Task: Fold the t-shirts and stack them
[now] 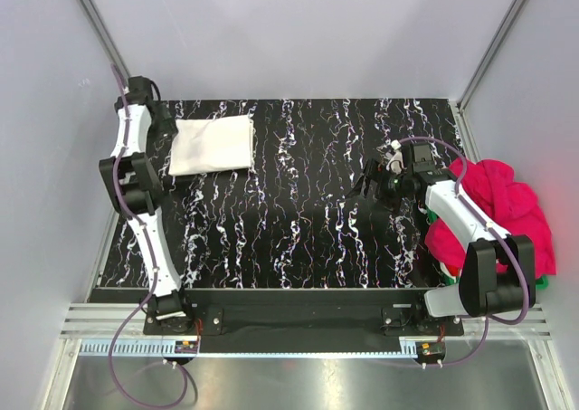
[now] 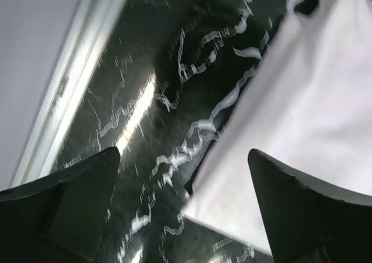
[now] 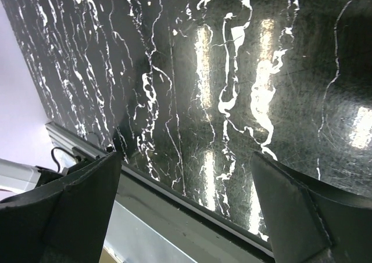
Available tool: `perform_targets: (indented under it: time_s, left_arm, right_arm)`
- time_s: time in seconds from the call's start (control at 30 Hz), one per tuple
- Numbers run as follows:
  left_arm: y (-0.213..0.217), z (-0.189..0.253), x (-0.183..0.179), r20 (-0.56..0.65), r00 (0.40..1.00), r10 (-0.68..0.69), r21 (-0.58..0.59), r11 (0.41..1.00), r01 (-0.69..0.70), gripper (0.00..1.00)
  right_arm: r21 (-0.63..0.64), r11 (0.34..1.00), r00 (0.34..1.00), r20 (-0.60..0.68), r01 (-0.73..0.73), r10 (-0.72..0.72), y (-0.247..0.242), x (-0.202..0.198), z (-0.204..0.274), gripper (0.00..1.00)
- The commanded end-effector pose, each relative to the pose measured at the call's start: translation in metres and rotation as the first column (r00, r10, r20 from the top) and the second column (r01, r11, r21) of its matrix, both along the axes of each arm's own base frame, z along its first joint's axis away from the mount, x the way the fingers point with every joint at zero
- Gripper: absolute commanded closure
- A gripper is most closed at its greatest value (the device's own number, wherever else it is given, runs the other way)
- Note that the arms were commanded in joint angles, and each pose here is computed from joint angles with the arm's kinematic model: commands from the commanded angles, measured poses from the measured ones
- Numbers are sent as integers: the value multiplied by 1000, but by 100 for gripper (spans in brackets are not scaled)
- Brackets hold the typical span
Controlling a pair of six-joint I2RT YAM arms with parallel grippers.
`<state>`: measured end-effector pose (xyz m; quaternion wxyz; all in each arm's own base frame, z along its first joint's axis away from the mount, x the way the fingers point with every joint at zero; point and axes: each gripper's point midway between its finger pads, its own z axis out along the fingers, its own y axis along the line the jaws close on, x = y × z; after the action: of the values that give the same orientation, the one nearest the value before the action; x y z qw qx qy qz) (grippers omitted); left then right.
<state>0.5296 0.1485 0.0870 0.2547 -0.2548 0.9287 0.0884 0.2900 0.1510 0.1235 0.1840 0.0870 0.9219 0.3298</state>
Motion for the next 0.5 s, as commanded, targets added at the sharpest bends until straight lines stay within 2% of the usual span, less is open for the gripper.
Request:
perform_targets:
  time_s: [0.0, 0.1, 0.23, 0.37, 0.47]
  left_arm:
    - [-77, 75, 10, 151, 981, -120, 7, 993, 121, 1]
    - [-136, 72, 7, 157, 968, -197, -93, 973, 213, 1]
    - [-201, 48, 2, 119, 960, -255, -137, 953, 270, 1]
    - [-229, 5, -4, 56, 966, -253, -234, 937, 259, 1]
    - [-231, -20, -3, 25, 968, -250, -243, 937, 249, 1]
  right_arm:
    - [35, 999, 998, 50, -26, 25, 7, 2, 14, 0]
    - [29, 999, 998, 58, -23, 21, 6, 0, 16, 0]
    - [27, 999, 998, 54, -20, 19, 5, -2, 18, 0]
    - [13, 1000, 998, 63, -12, 11, 1, -9, 24, 0]
    - [3, 1000, 997, 70, -11, 11, -1, -13, 27, 0]
